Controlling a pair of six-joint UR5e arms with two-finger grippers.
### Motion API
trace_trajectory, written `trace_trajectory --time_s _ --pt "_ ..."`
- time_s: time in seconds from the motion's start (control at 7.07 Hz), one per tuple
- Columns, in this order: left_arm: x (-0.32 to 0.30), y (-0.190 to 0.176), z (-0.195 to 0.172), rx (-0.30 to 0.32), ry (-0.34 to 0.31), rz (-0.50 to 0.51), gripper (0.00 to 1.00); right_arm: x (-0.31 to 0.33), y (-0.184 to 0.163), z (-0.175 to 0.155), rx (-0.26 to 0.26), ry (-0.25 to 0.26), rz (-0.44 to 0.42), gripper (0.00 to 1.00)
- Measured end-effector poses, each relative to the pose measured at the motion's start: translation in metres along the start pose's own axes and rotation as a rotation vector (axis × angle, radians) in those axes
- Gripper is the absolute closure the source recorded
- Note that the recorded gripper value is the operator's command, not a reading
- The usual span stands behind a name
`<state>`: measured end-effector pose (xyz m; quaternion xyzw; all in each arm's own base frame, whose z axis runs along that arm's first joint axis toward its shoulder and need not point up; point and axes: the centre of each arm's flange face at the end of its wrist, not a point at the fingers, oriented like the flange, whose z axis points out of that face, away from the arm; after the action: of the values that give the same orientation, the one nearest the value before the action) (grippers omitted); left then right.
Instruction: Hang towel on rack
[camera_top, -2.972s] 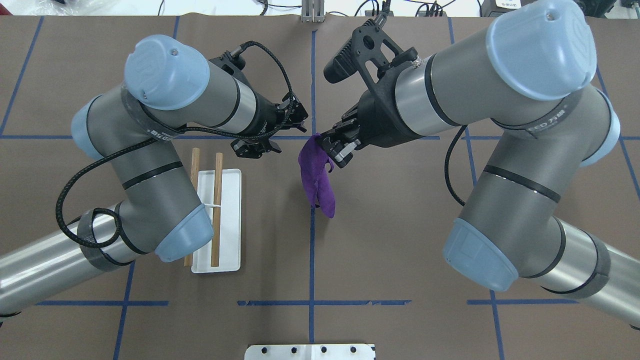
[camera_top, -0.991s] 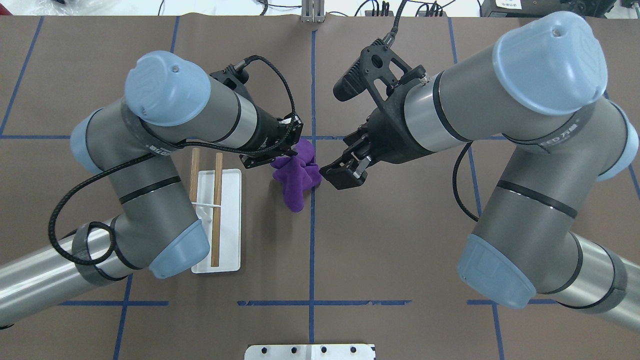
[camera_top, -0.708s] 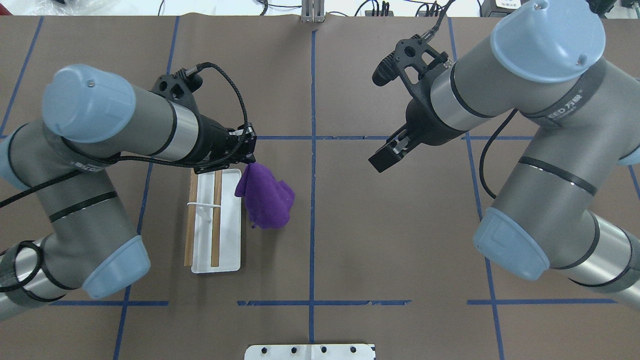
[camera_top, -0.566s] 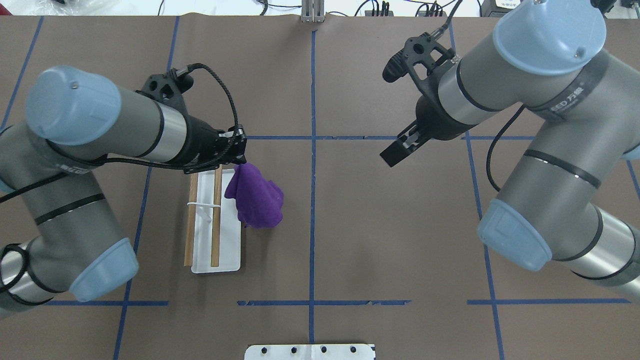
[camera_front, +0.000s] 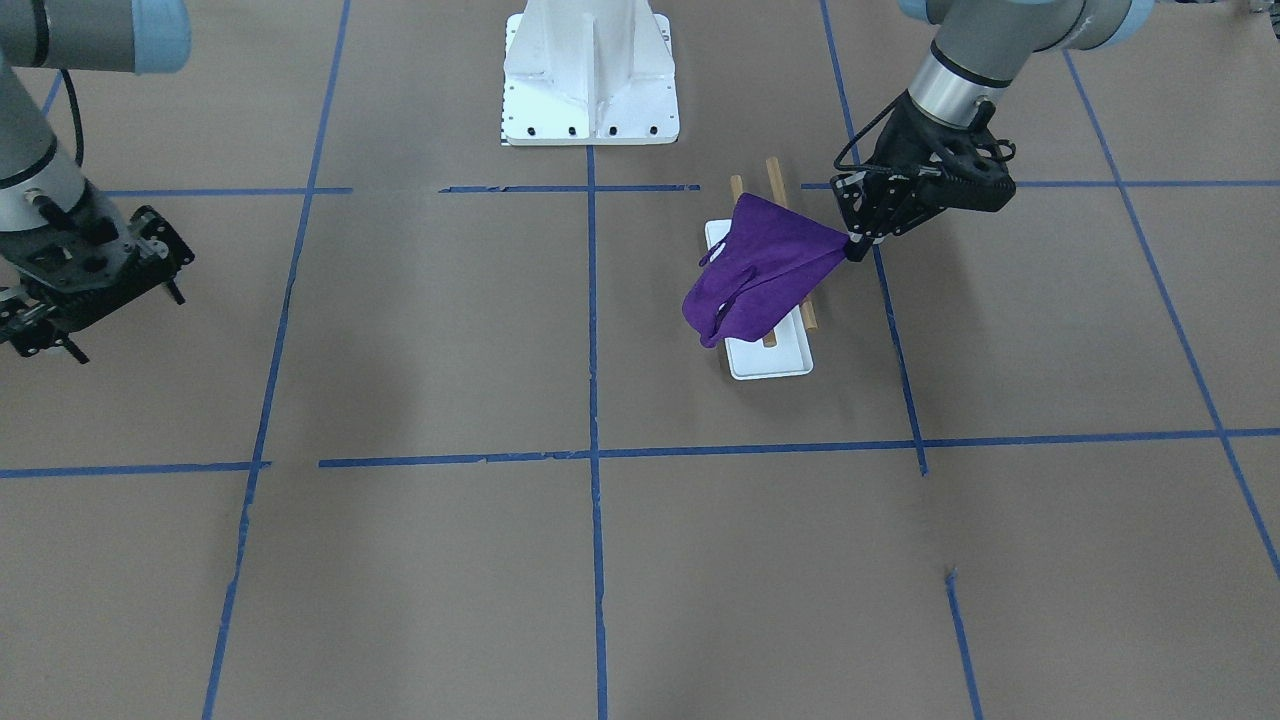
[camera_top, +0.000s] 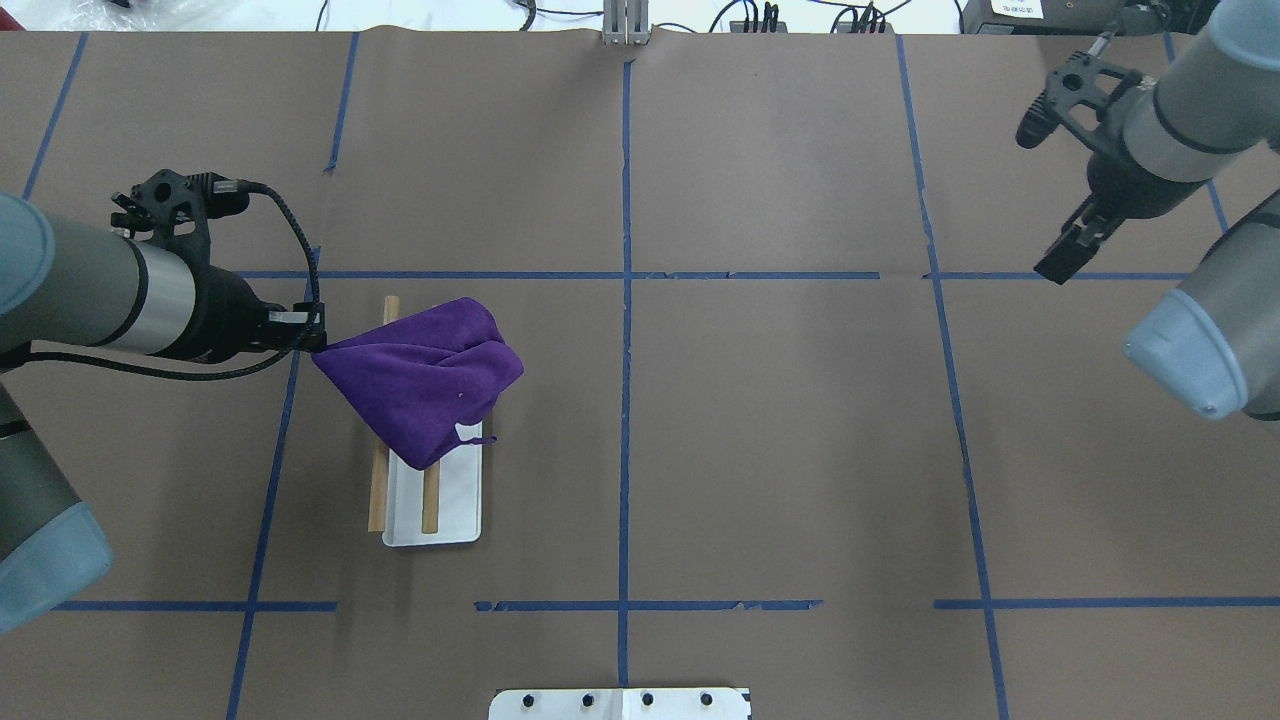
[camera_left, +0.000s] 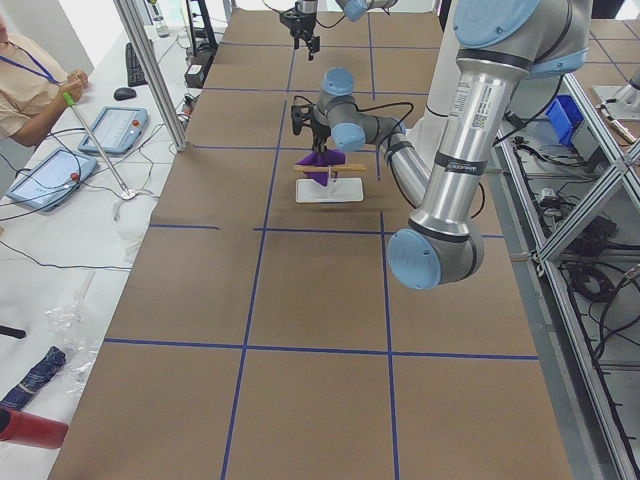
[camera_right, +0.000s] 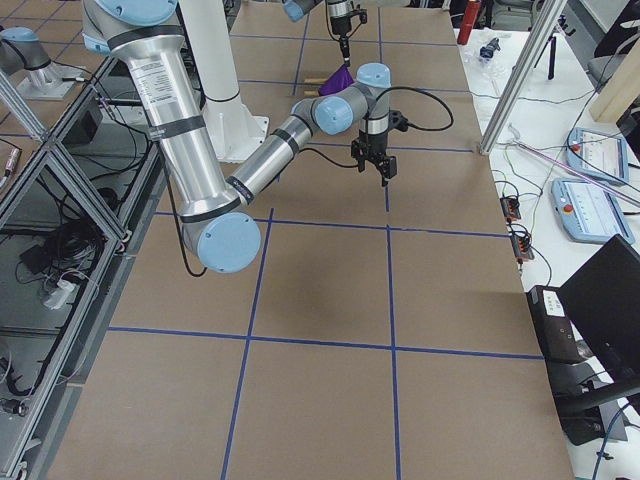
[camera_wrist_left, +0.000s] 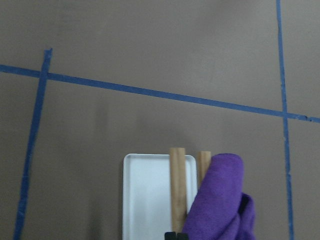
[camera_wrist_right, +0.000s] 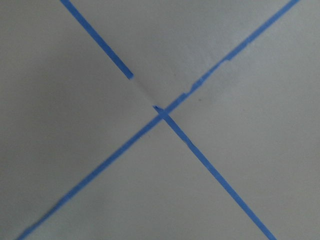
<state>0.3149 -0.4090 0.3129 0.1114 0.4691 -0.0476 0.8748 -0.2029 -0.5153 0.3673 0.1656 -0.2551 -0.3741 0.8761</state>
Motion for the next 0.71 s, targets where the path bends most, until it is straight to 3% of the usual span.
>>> trace_trajectory --time_s 0.14,0.28,0.71 --pt "-0.012 0.0 0.003 -0.004 -0.02 0.05 1.0 0.016 0.018 0.004 -0.018 0.006 -0.014 0.0" --pt "-0.017 -0.001 0.006 -0.006 -0.031 0.072 0.01 0.024 0.028 0.006 -0.027 0.009 -0.017 0.0" --pt "-0.019 -0.004 0.014 -0.009 -0.04 0.109 0.0 0.038 0.046 0.008 -0.041 0.01 0.014 0.0"
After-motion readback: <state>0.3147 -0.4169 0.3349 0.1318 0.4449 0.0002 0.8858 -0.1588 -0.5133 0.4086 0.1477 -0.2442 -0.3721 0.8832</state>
